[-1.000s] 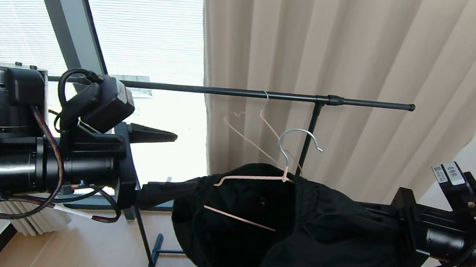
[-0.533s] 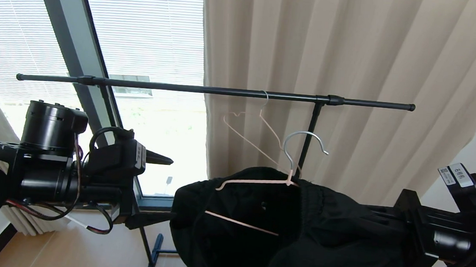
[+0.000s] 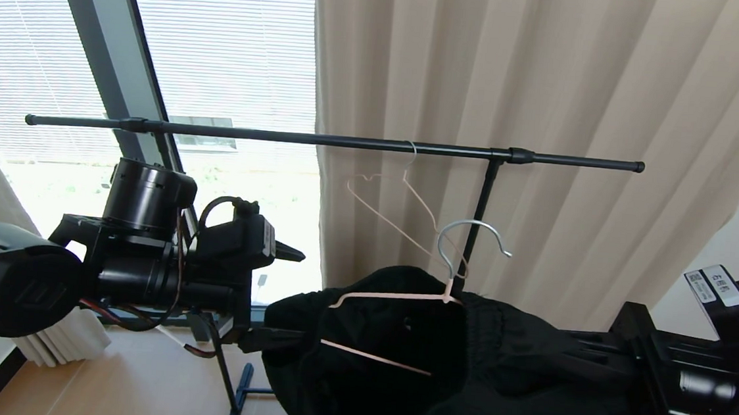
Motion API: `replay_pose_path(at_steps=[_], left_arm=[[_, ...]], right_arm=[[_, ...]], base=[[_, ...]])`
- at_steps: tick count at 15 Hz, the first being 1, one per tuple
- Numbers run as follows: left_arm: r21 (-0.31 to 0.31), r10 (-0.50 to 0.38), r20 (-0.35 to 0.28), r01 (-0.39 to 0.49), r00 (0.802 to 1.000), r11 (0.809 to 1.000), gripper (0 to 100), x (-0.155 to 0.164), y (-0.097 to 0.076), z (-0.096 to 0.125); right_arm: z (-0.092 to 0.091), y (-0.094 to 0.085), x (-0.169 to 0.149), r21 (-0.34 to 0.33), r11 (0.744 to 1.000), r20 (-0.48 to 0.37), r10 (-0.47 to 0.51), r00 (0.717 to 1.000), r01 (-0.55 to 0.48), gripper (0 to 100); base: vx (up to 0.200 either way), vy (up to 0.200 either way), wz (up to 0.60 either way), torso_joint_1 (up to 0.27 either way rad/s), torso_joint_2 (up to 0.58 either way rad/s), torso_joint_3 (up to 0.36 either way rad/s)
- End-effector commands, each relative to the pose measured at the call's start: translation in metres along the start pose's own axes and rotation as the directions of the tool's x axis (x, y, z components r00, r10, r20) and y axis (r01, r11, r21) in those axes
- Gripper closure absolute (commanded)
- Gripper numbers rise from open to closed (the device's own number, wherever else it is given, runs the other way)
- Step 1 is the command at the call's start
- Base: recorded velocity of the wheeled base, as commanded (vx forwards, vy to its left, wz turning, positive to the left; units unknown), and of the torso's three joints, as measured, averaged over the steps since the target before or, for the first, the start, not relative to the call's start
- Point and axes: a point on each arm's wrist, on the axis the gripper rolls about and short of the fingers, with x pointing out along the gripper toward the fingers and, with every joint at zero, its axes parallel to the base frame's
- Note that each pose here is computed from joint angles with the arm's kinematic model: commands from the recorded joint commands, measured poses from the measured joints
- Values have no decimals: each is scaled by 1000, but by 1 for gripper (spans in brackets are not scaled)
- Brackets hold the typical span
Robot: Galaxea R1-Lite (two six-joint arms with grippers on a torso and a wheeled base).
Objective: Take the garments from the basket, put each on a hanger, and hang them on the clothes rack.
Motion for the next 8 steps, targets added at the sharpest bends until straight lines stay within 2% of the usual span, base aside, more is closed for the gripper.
replay_pose_path(at_steps=[1,5,8], left_arm=[[-8,-11,11,11,1000,1000,0,10,1,9],[4,-42,24,42,999,999,0,22,-3,17],[-29,-69,50,71,996,997,0,29,-8,29]], right_arm=[[-1,1,-1,-4,1000,-1,5,1000,-5,100],[-2,2,-1,-23,1000,-3,9,1000,-9,100],[-3,2,-1,-18,1000,-5,11,1000,-11,100]], base=[[0,0,0,0,0,0],[0,0,0,0,0,0],[0,0,0,0,0,0]])
